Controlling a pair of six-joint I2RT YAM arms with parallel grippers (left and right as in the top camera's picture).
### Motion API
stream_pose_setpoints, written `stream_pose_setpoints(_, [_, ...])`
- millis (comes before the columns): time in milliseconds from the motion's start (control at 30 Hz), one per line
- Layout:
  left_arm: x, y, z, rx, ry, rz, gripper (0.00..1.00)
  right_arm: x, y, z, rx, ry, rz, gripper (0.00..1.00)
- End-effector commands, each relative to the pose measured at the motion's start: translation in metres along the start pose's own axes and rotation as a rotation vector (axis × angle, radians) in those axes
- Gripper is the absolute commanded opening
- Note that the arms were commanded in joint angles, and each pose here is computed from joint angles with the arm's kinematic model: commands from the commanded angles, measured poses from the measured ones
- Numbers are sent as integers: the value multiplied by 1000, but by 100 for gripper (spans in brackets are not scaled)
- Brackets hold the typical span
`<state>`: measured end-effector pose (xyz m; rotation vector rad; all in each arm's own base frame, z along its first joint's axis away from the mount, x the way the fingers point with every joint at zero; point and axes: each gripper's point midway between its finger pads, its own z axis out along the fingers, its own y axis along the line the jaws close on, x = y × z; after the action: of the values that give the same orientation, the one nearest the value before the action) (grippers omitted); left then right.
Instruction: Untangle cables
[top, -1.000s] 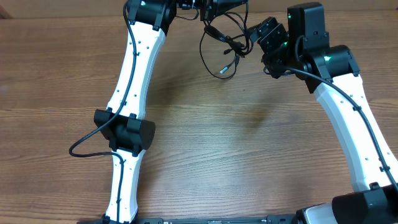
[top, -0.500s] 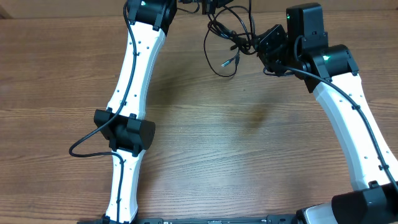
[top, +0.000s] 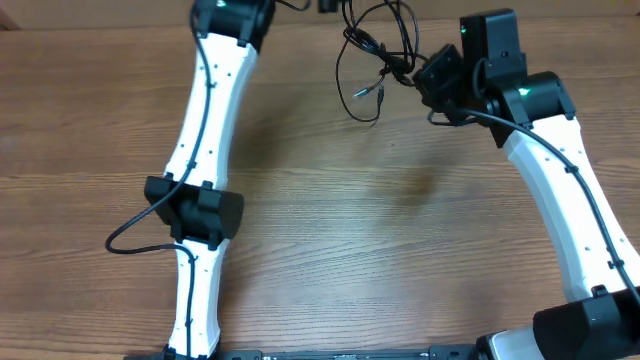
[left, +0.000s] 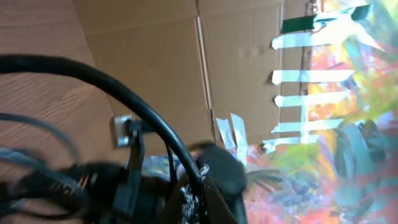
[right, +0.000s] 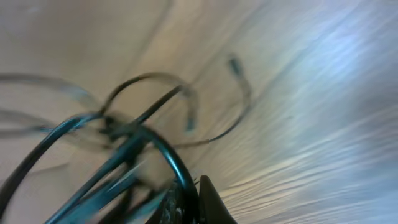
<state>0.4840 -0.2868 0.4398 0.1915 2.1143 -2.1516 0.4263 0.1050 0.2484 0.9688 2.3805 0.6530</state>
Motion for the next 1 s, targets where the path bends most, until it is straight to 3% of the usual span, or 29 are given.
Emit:
stream_pose_setpoints(0, [13,-49,-59,5,-4,70,4,-44,-39,-5,99,-100,-23,4])
stream_pose_setpoints(433, [26,-98,-179,-57,-141,157,4,-131,-128,-40,216,-223,77,4])
stream_pose_setpoints(800, [33,-116,-210,-80,-216,192,4,-156,-151,-53,317,-321,19,4])
stream_pose_setpoints(967, [37,-124,-209,-89,-215,267,4,-148,-142,-50,274,-282,7,4])
